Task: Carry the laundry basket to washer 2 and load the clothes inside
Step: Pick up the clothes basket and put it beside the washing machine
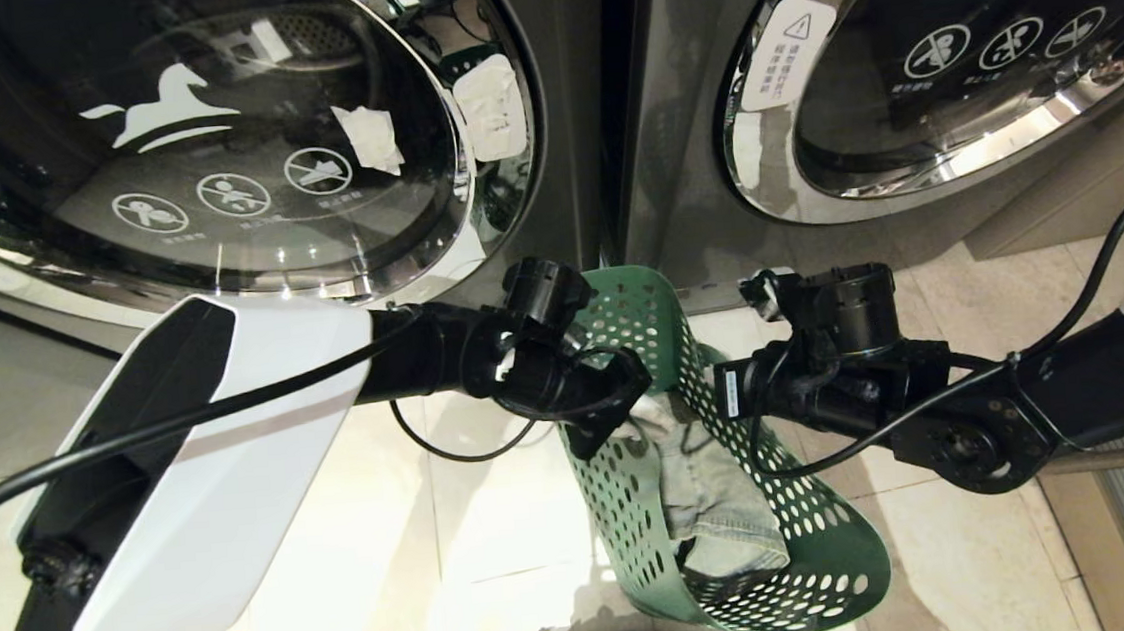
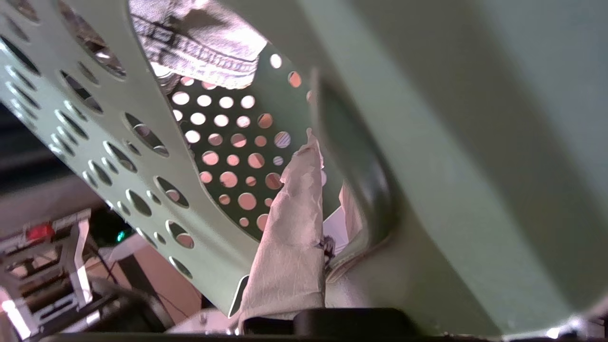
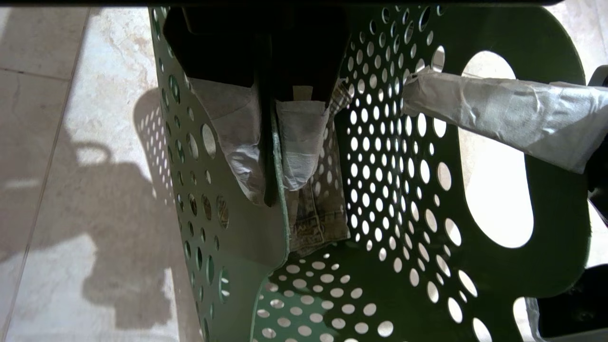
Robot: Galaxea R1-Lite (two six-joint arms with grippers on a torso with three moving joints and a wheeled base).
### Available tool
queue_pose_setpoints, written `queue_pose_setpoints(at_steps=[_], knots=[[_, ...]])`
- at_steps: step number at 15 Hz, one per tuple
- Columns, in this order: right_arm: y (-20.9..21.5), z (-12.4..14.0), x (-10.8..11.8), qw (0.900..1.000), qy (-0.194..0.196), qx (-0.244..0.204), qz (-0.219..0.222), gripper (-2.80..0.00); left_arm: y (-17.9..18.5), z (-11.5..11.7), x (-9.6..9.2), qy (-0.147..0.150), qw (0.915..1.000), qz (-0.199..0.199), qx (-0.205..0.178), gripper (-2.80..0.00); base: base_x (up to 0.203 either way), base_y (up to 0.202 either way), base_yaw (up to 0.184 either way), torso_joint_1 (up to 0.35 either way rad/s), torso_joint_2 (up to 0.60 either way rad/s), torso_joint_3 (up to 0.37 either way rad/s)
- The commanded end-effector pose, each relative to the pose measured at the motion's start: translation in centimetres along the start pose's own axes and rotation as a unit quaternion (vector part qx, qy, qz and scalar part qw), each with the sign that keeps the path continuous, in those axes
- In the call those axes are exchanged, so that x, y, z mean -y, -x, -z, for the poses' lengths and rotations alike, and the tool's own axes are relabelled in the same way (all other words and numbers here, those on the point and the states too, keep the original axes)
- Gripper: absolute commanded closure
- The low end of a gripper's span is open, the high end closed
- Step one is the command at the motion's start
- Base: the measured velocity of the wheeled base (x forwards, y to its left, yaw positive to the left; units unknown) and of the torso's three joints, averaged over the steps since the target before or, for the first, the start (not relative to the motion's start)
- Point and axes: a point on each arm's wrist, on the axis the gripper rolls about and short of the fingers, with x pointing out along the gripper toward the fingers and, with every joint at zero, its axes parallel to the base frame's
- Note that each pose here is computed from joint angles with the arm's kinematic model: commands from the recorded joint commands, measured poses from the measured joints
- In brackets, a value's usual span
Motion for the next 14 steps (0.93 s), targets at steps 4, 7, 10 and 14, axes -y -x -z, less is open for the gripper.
queue_pose_setpoints(at_steps=[4, 7, 10, 14], knots=[[-1.1, 0.8, 0.4, 1.0, -0.001, -0.01, 0.007, 0.0, -0.8, -0.7, -1.4, -0.013, 0.9999, -0.009, -0.001, 0.0, 0.0, 0.0, 0.0, 0.001, 0.01, -0.195], [-1.4, 0.7, 0.5, 1.0, 0.0, -0.001, 0.011, 0.0, -0.8, -0.8, -1.3, -0.041, 0.9991, -0.007, 0.005, 0.0, 0.0, 0.0, 0.0, 0.001, 0.0, -0.065], [-2.6, 1.6, 0.7, 0.999, 0.024, 0.013, 0.033, 0.0, -0.7, -1.3, -1.9, -0.057, 0.9983, -0.01, 0.01, 0.0, 0.0, 0.0, 0.0, 0.0, 0.0, 0.0], [-2.9, 2.0, 0.9, 0.997, 0.051, 0.023, 0.045, 0.0, -0.5, -1.6, -2.1, -0.078, 0.9967, -0.014, 0.017, 0.0, 0.0, 0.0, 0.0, 0.0, 0.0, 0.0]])
